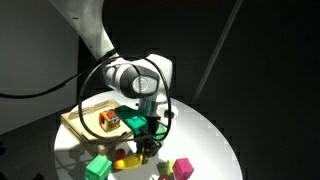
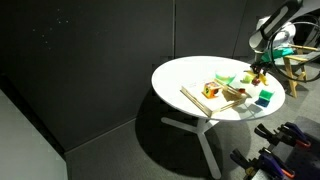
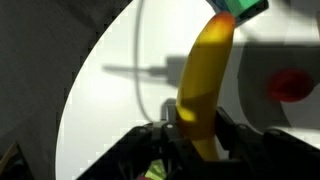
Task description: Move the banana to the left
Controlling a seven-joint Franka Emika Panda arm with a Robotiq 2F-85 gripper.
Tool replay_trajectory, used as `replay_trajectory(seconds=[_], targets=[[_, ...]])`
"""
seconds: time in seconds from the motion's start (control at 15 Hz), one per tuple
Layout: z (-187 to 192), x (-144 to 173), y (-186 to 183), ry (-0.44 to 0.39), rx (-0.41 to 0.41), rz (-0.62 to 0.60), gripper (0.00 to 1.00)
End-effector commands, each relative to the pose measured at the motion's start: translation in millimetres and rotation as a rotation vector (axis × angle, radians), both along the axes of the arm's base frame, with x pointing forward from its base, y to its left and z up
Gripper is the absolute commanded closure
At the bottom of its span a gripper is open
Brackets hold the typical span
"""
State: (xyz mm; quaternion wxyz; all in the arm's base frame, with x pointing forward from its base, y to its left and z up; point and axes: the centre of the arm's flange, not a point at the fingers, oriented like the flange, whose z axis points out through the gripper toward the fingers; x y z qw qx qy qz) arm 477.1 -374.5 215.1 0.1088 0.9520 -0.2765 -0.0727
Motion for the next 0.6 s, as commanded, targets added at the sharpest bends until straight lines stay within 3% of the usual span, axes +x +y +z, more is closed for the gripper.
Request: replay_trajectory(seconds=[0.0,0.53], targets=[[30,-10,21,-0.005,-0.004,0.095,0.85],[53,-17,72,-0.007,0.03,0.394,0.85]])
